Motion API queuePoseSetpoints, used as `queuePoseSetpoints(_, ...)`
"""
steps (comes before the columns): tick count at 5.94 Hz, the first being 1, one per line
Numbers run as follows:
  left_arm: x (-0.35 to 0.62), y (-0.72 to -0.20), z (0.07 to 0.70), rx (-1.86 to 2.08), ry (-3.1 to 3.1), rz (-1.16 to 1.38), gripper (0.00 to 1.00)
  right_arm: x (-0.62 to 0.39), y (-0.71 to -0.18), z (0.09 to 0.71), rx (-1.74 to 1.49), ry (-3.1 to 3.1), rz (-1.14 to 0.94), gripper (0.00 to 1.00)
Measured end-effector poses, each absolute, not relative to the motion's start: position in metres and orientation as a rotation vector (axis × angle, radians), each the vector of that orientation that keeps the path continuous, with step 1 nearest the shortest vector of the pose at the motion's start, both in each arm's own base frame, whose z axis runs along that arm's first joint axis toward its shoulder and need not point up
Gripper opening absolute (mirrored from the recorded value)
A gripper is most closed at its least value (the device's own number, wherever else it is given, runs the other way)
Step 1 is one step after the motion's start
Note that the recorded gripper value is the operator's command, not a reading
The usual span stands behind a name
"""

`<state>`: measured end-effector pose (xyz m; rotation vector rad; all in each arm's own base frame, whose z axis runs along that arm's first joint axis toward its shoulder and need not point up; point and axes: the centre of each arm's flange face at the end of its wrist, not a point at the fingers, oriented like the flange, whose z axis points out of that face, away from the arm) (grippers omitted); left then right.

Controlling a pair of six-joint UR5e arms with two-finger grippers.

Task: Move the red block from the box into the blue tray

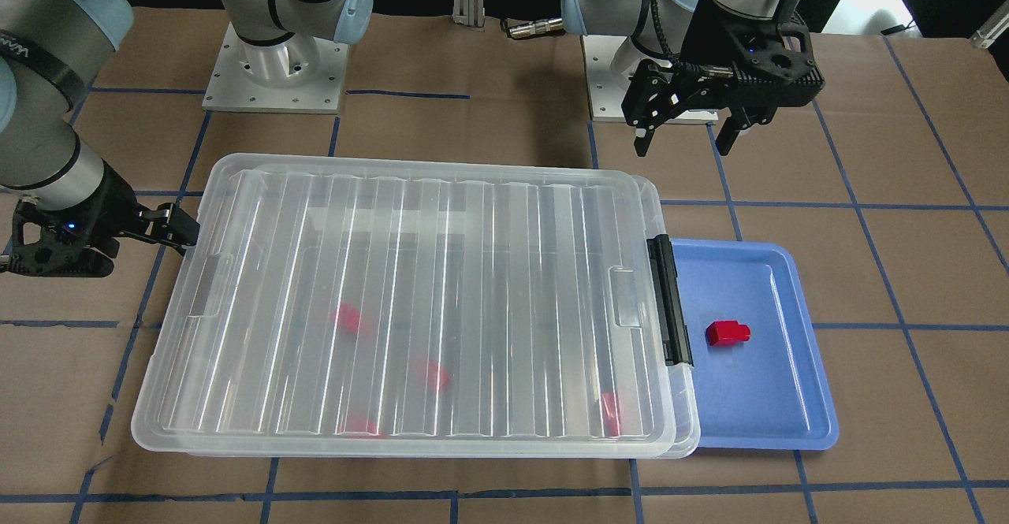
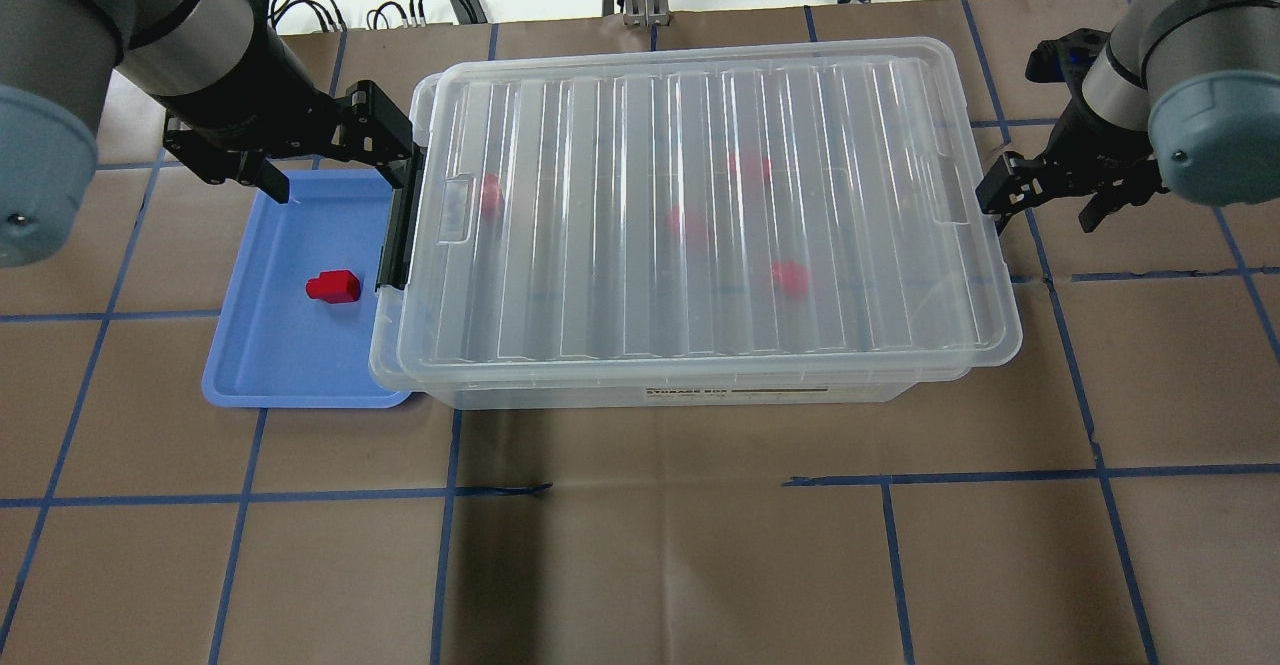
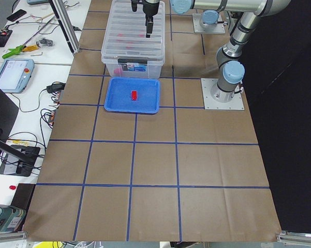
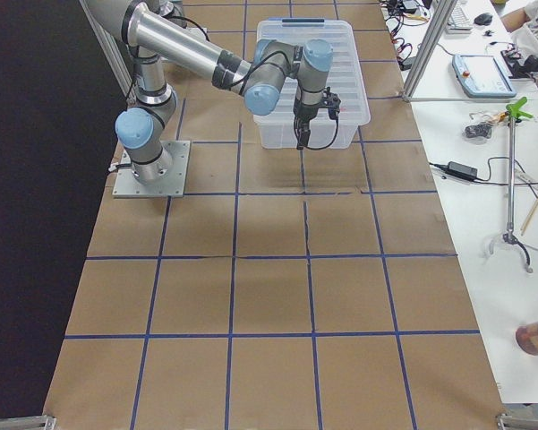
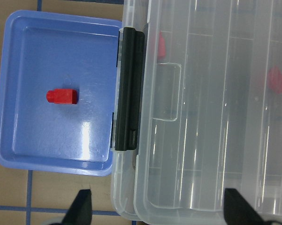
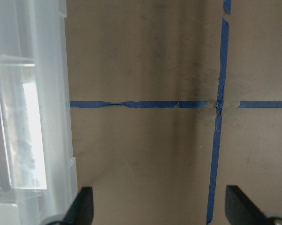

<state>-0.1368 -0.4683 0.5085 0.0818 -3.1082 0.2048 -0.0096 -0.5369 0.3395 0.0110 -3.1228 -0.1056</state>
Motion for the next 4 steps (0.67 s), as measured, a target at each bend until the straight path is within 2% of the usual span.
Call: queuePoseSetpoints(4, -0.137, -0.467, 0.509, -0.006, -3.116, 0.174, 0.99, -0.006, -0.541, 0.358, 0.019, -3.113, -0.050, 1.00)
